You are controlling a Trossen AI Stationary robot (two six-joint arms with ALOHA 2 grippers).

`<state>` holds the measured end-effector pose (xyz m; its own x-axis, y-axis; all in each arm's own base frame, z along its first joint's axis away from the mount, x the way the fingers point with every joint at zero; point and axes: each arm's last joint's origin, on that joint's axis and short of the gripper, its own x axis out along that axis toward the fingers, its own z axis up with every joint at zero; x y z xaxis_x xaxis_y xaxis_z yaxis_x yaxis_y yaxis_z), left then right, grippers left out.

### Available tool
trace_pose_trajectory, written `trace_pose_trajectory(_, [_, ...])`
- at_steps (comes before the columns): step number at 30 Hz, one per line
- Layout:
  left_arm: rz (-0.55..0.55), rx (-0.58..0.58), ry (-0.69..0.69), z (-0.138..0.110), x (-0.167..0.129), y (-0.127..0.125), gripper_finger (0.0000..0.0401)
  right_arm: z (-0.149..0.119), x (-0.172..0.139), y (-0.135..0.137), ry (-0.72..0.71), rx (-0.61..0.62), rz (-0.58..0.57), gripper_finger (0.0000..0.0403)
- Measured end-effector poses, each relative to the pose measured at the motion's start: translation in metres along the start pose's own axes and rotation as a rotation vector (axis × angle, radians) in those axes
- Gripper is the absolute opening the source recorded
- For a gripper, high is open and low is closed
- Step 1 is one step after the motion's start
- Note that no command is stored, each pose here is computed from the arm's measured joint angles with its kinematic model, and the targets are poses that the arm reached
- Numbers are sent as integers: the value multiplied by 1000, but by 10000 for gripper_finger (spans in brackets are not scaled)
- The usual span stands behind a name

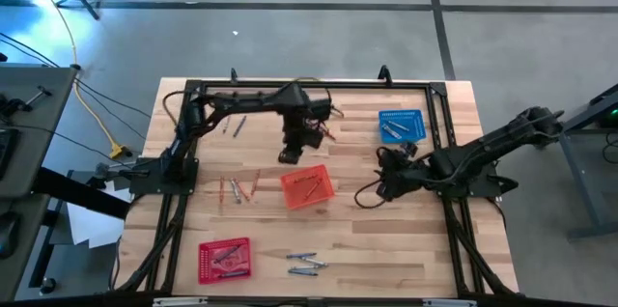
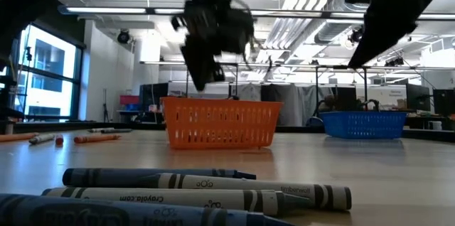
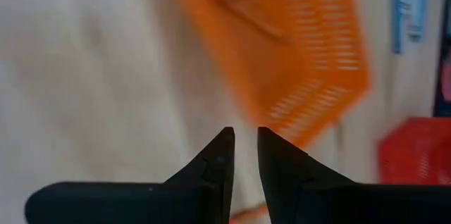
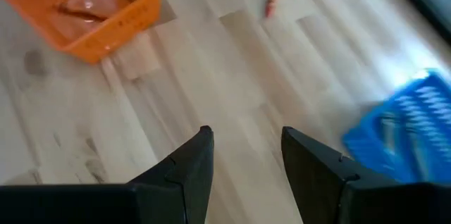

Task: Sort crayons
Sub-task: Put the orange crayon into the orange bin

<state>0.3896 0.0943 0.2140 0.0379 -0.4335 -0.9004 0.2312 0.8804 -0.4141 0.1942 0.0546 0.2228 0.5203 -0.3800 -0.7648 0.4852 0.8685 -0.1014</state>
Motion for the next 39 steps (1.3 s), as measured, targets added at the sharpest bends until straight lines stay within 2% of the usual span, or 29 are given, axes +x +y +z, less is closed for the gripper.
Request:
trace_pose_trajectory(3, [22, 65, -16, 2, 6, -43, 51, -5, 21, -2, 3, -10, 88, 161])
trace_pose_trajectory(7, [89, 137, -138, -4, 11, -103, 51, -2, 39, -10, -55, -15, 162, 161])
trace_pose_trajectory(11, [259, 108, -284, -22, 24, -150, 51, 10, 46, -19, -98, -46, 178, 161])
trace_pose_trajectory(14, [404, 60, -475, -36, 33, -175, 51, 22, 51, -25, -129, -55, 154, 161])
trace_pose_trajectory(19, [619, 9, -819, -52, 44, -200, 51, 47, 74, -35, -112, 39, 78, 161])
trace_pose_trajectory(22, [713, -14, -956, -55, 45, -211, 51, 64, 94, -41, -65, 73, 29, 161])
trace_pose_trajectory(26, [797, -17, -1024, -57, 47, -223, 51, 86, 125, -43, 4, 35, 12, 161])
trace_pose_trajectory(32, [929, -27, -1037, -63, 52, -238, 51, 114, 167, -50, 147, 3, -26, 161])
trace_pose_trajectory(39, [965, -6, -1030, -70, 59, -251, 51, 139, 197, -59, 226, 7, 5, 161])
